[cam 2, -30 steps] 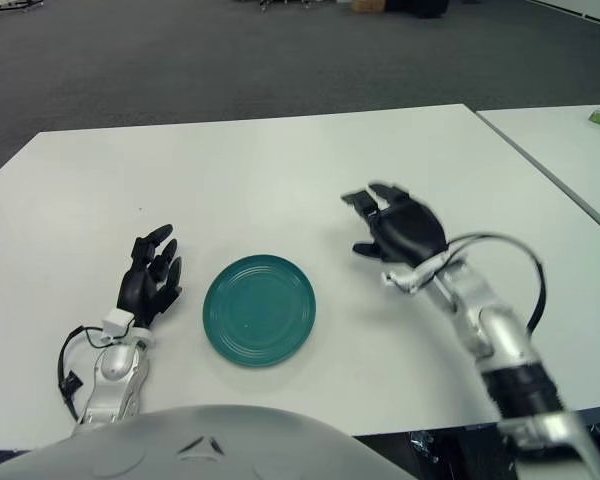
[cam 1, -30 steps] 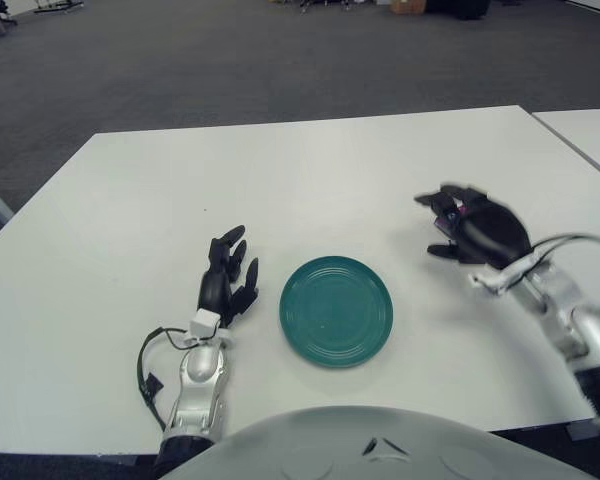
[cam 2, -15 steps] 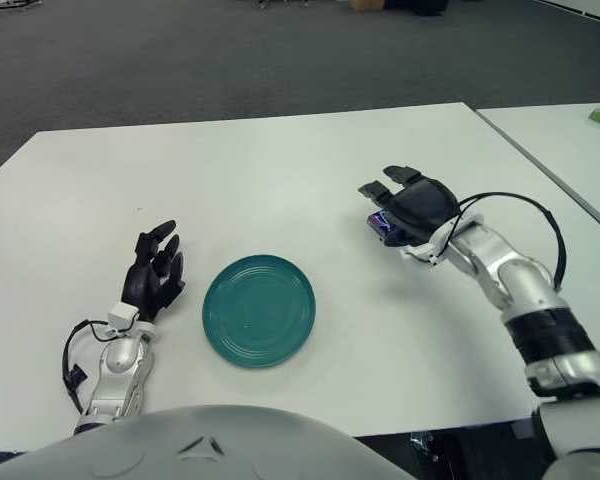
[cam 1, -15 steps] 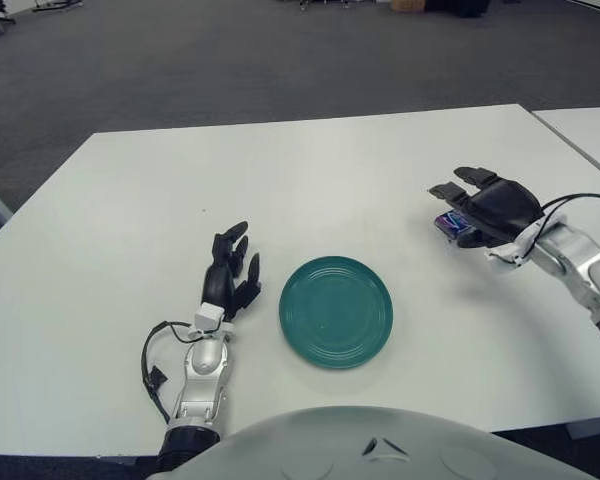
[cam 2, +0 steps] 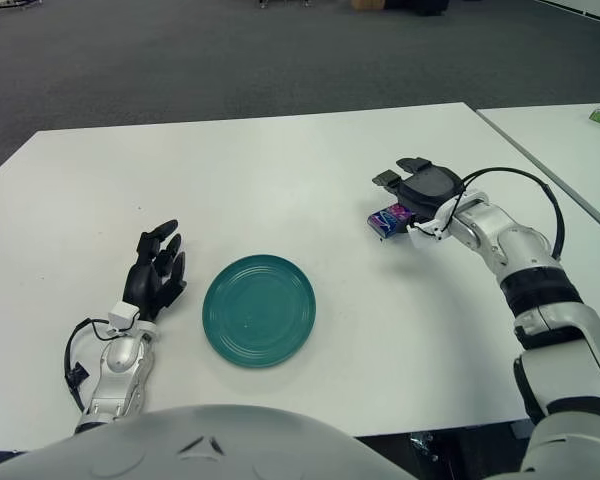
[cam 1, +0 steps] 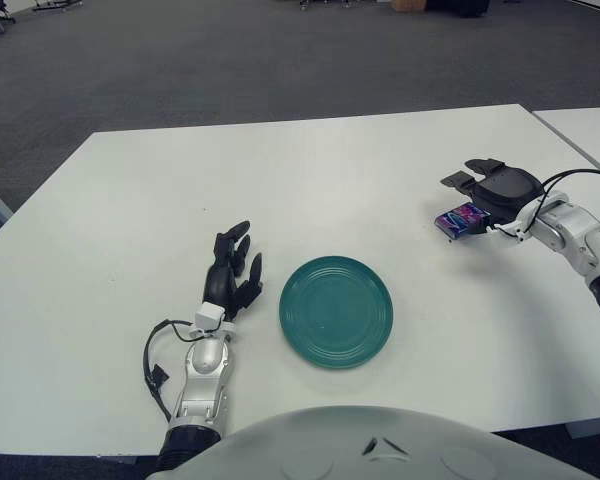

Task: Put the gum into the plate.

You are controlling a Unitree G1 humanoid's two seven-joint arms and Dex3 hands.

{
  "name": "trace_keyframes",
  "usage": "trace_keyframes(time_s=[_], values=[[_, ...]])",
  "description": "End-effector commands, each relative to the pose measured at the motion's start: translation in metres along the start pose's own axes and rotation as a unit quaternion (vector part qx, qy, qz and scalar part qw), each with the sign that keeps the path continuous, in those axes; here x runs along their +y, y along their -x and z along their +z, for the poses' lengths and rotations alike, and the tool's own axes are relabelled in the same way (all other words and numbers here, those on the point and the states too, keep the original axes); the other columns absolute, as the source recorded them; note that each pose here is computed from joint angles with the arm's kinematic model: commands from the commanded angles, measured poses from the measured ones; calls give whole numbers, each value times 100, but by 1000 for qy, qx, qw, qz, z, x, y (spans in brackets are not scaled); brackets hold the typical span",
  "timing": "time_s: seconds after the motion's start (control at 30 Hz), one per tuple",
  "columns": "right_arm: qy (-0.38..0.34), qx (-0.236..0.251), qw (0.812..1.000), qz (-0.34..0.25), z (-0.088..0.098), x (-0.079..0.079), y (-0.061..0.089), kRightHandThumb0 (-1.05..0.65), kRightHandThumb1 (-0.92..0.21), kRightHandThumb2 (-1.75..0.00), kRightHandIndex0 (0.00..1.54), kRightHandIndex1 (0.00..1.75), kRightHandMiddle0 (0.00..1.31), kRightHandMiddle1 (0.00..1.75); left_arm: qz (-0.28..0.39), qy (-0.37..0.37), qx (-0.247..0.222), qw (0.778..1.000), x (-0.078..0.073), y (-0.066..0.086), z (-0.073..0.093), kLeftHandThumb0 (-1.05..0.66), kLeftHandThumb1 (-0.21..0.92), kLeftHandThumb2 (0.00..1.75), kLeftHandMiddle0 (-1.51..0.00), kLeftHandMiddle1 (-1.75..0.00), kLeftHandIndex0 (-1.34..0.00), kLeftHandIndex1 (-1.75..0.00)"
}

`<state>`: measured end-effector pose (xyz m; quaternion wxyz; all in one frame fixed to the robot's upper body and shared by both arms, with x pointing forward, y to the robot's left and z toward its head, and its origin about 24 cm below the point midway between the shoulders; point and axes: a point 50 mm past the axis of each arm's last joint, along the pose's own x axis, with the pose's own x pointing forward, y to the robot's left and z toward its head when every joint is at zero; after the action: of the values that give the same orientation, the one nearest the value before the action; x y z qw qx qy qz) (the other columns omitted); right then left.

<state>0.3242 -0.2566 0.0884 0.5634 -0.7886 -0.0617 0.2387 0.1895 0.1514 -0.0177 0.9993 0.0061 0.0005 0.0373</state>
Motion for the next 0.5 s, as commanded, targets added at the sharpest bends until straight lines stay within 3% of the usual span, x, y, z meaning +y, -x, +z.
trace_keyframes(time_s=[0.0,0.23,0.47], values=[[-13,-10,1000,3,1,-5,-5,-81,-92,-34,11,0,0,48,-6,-3,37,999,1,9,-13,-83,92,51,-35,0,0,-86],[-31,-11,999,30,1,-1,-11,-78,-92,-30,11,0,0,45,-7,-4,39,999,4,10,-14,-83,92,54,-35,0,0,-81],[-36,-4,998,50,6,13,-24,-77,-92,-28,14,1,0,44,-2,-3,35,999,7,10,-15,-84,92,56,-35,0,0,-79]])
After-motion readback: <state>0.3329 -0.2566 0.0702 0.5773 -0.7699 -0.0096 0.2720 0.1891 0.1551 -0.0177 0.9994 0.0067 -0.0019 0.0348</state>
